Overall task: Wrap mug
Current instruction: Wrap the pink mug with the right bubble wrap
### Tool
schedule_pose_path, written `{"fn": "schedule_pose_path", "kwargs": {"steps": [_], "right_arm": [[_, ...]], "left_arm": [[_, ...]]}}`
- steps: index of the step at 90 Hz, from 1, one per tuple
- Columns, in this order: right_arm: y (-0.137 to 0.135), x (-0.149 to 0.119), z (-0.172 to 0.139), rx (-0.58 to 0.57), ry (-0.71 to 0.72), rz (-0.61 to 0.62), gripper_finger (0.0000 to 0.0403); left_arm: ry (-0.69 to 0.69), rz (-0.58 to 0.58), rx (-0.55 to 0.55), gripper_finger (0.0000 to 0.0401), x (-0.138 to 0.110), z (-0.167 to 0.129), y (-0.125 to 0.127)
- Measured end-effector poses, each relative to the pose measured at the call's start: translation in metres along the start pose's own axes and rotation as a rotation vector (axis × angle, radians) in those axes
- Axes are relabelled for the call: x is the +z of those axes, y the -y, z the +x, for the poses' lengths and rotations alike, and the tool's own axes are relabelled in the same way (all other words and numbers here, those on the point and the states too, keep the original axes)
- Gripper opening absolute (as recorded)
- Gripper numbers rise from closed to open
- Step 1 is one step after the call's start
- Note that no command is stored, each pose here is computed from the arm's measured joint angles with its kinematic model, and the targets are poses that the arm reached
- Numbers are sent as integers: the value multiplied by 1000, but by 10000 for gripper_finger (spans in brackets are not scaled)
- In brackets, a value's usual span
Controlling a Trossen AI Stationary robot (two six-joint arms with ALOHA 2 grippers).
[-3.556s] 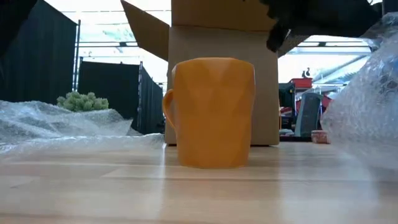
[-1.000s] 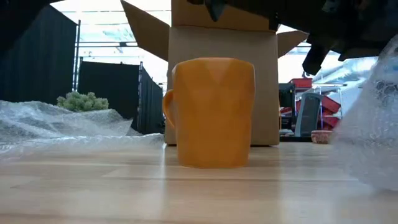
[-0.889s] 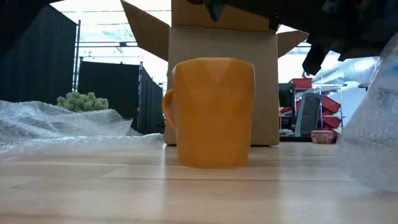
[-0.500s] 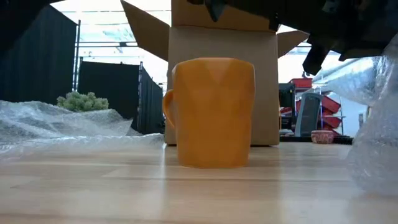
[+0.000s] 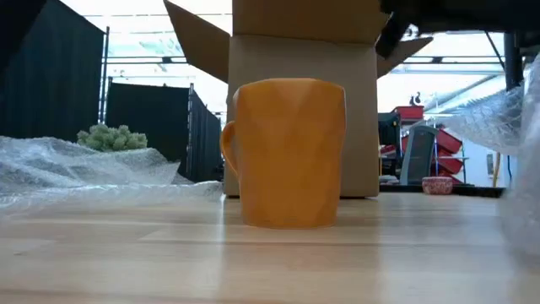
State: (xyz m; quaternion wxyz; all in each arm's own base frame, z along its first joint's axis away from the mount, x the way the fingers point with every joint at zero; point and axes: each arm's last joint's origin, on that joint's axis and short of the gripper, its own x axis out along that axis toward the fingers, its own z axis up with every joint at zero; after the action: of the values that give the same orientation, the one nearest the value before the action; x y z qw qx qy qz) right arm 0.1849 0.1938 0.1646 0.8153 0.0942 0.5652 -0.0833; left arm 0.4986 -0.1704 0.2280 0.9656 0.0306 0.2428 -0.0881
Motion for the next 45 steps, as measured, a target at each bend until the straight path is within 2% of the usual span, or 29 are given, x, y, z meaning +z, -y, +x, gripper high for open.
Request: {"fn": "schedule_pose_path", "kwargs": {"steps": [9,23,33,45], "right_arm": [[0,0,0,0,-1,-4,242],[0,-1,1,-2,-8,0,242],[0,0,1,2,-3,-8,242],[0,0,1,2,0,-12,242]], "left_arm": [[17,24,-4,0,2,-1,3],[21,6,-11,0,-16,22,-3],[40,-4,-64,0,-27,37,-7],[62,-10,-73,0,-29,41,-11]]}}
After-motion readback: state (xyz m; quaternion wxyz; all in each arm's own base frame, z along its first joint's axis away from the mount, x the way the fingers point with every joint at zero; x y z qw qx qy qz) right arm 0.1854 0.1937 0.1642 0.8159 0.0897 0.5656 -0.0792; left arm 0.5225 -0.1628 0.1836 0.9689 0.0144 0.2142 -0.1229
